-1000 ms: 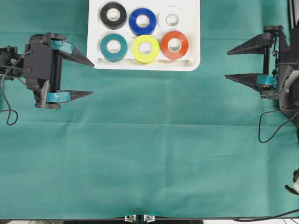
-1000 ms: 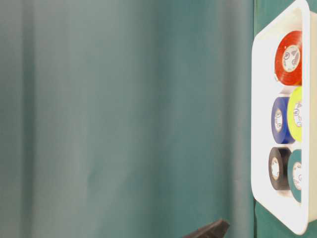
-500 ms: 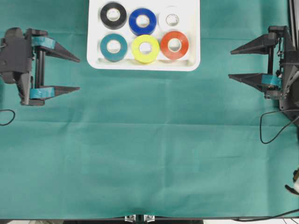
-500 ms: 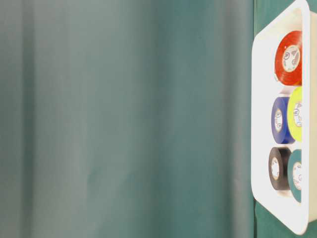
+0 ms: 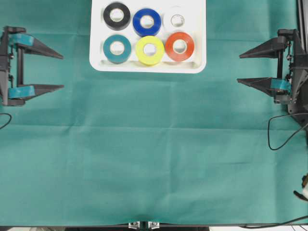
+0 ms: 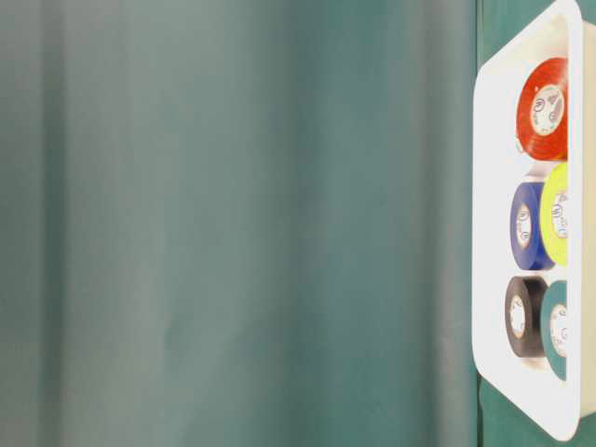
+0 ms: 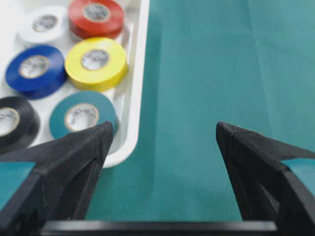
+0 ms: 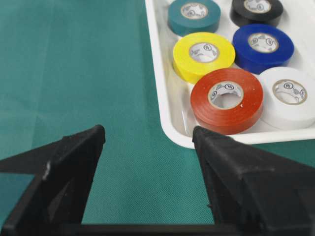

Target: Put the tape alternately from left to right into the white case.

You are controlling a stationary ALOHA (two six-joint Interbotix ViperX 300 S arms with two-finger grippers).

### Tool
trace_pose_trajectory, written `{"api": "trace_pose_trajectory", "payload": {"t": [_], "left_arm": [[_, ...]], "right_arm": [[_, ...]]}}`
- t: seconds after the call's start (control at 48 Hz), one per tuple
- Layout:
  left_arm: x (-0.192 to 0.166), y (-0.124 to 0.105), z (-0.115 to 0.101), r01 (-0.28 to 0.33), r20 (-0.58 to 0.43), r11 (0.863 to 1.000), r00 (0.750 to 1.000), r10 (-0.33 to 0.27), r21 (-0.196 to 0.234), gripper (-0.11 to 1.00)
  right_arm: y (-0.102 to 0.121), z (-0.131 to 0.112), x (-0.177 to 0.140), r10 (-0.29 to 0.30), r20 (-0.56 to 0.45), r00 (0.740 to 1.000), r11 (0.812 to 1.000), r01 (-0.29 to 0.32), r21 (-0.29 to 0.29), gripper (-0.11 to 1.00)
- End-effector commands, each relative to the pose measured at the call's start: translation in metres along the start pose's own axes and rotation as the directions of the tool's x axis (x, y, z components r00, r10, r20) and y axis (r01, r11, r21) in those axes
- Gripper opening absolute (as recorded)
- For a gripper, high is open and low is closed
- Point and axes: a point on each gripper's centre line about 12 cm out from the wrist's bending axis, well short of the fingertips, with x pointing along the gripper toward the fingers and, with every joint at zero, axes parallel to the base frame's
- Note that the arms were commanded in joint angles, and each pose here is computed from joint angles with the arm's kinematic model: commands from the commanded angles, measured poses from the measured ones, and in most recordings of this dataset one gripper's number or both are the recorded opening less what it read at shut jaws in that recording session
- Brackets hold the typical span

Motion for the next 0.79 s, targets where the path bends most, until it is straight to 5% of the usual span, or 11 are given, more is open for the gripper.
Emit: {"api": "trace_pose_trajectory", "payload": {"t": [0.0, 0.771], "left_arm": [[-0.005, 0.002, 0.004, -0.01, 0.034, 1.0, 0.999, 0.01, -0.005, 0.73], [-0.034, -0.001, -0.019, -0.019, 0.104, 1.0, 0.994, 0.02, -0.007, 0.72]], "right_arm": [[0.002, 0.005, -0.001, 0.009, 0.023, 1.0, 1.0, -0.009, 0.004, 0.78], [0.001, -0.002, -0.007, 0.005, 0.034, 0.999, 1.0, -0.006, 0.008, 0.78]]}}
